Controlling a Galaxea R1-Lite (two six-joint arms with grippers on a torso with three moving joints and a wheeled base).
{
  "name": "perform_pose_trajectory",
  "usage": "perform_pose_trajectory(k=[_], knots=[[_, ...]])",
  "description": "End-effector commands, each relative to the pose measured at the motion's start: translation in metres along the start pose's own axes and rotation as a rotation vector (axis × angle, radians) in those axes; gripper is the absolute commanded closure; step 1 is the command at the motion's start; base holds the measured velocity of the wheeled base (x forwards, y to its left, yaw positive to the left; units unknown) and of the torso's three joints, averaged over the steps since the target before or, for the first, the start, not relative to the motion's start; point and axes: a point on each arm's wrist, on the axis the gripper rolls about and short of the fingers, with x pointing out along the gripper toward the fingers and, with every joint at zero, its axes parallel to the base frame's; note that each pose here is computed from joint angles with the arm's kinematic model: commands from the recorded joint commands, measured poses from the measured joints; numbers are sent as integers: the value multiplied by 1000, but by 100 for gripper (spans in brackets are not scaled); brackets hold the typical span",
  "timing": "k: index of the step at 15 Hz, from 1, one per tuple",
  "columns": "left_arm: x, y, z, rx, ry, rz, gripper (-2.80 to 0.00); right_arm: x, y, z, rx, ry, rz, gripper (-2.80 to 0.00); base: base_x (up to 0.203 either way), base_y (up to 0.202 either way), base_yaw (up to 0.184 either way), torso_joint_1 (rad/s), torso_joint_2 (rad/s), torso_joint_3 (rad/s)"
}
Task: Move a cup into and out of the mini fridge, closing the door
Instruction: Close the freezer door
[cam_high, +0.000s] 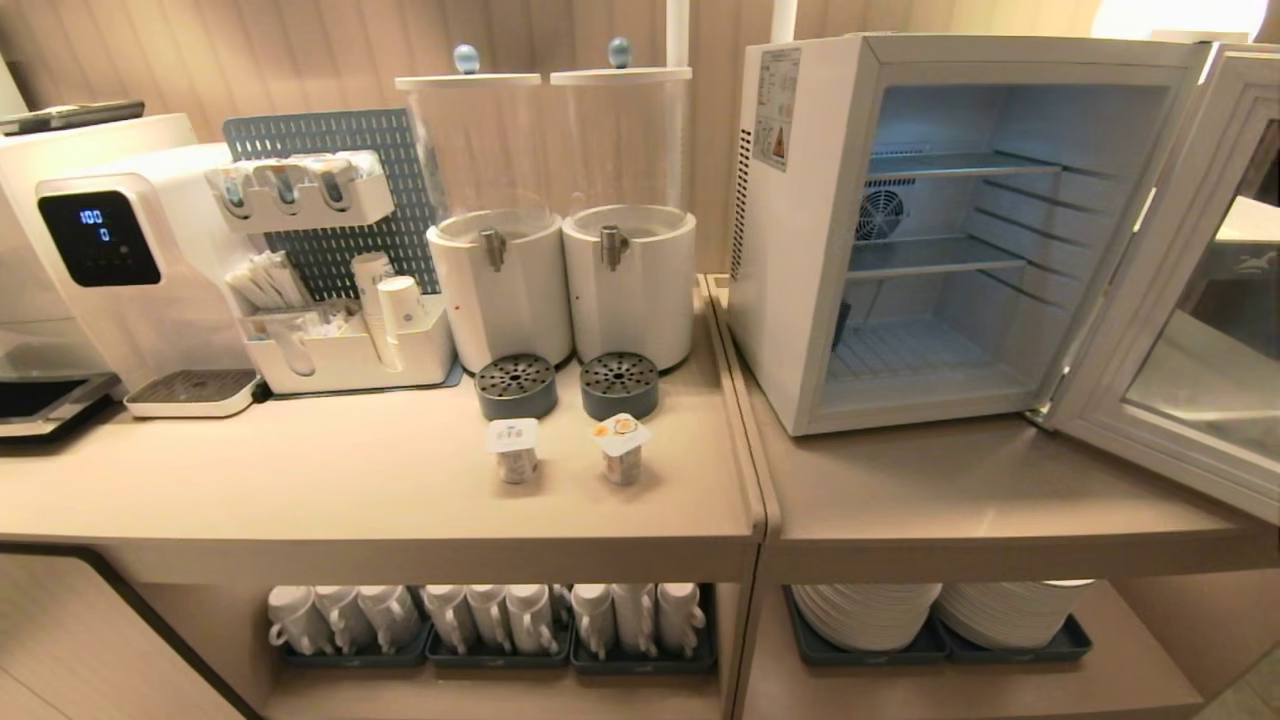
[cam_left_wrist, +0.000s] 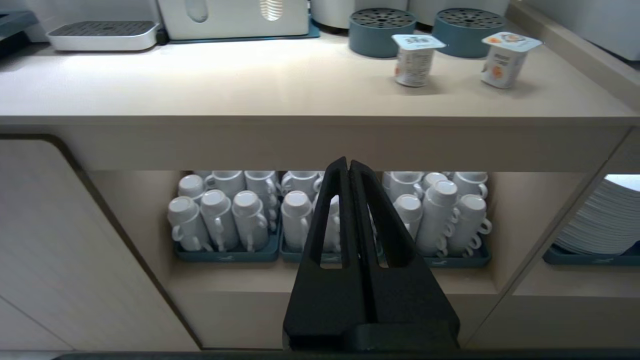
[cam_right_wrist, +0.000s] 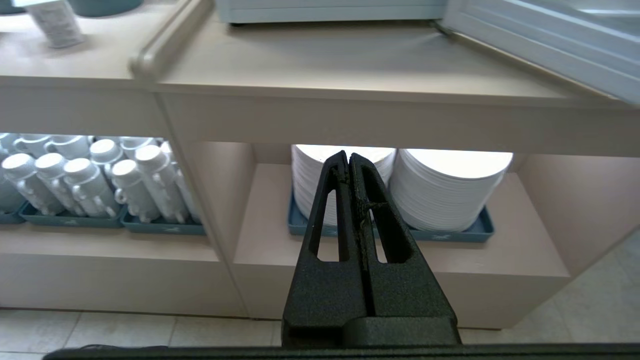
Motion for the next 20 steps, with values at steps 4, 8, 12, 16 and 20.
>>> perform_pose_trajectory(k=[4, 8, 12, 16, 20], knots=[[0, 0, 0, -1, 1, 0, 0, 0, 0, 0, -1, 0, 1, 0, 0, -196, -1, 3, 2, 7], [0, 0, 0, -1, 1, 0, 0, 0, 0, 0, -1, -1, 1, 0, 0, -195, 0, 3, -2, 0], [0, 0, 0, -1, 1, 0, 0, 0, 0, 0, -1, 0, 0, 0, 0, -193, -1, 1, 0, 3], [0, 0, 0, -1, 1, 0, 0, 0, 0, 0, -1, 0, 0, 0, 0, -195, -2, 1, 4, 4], [0, 0, 0, -1, 1, 0, 0, 0, 0, 0, -1, -1, 1, 0, 0, -194, -1, 3, 4, 0]])
